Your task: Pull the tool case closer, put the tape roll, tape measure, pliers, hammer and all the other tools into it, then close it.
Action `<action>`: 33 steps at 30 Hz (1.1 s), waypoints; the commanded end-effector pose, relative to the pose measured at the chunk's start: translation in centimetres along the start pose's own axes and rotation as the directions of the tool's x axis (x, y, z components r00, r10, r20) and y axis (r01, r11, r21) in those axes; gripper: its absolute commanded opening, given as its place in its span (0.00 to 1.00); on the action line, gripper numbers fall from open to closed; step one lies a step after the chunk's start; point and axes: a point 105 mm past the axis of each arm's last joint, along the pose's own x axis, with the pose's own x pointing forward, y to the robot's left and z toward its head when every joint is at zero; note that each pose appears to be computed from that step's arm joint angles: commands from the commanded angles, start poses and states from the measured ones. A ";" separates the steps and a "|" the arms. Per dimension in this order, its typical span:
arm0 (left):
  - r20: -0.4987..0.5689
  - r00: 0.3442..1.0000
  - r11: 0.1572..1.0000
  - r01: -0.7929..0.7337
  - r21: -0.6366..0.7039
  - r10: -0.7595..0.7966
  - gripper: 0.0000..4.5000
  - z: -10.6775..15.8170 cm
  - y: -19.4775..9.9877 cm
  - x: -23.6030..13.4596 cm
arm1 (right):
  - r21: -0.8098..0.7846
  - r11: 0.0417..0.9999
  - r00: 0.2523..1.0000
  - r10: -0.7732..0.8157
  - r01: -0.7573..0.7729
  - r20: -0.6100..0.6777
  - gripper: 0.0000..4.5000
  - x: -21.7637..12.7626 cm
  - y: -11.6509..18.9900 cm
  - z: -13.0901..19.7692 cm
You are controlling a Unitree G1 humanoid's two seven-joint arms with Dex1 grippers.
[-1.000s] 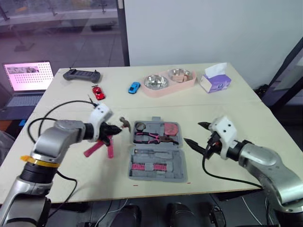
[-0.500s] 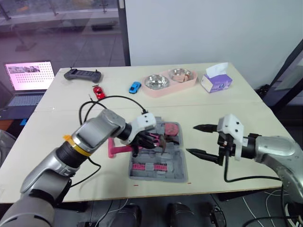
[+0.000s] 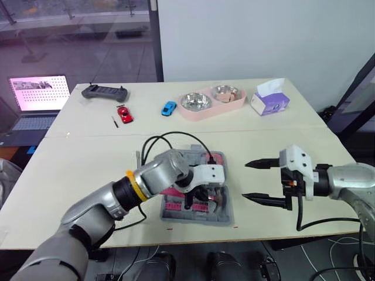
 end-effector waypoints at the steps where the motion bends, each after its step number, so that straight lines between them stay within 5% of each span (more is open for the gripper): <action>1: 0.022 0.999 0.999 -0.037 0.040 0.036 0.01 2.2 0.6 -0.5 | -0.054 0.998 1.000 -0.019 0.020 0.021 1.00 0.0 0.1 0.9; 33: -0.087 0.996 0.998 -0.010 0.060 0.015 0.01 -0.5 1.0 2.5 | -0.025 0.998 0.998 -0.062 0.063 0.020 1.00 0.4 0.6 0.5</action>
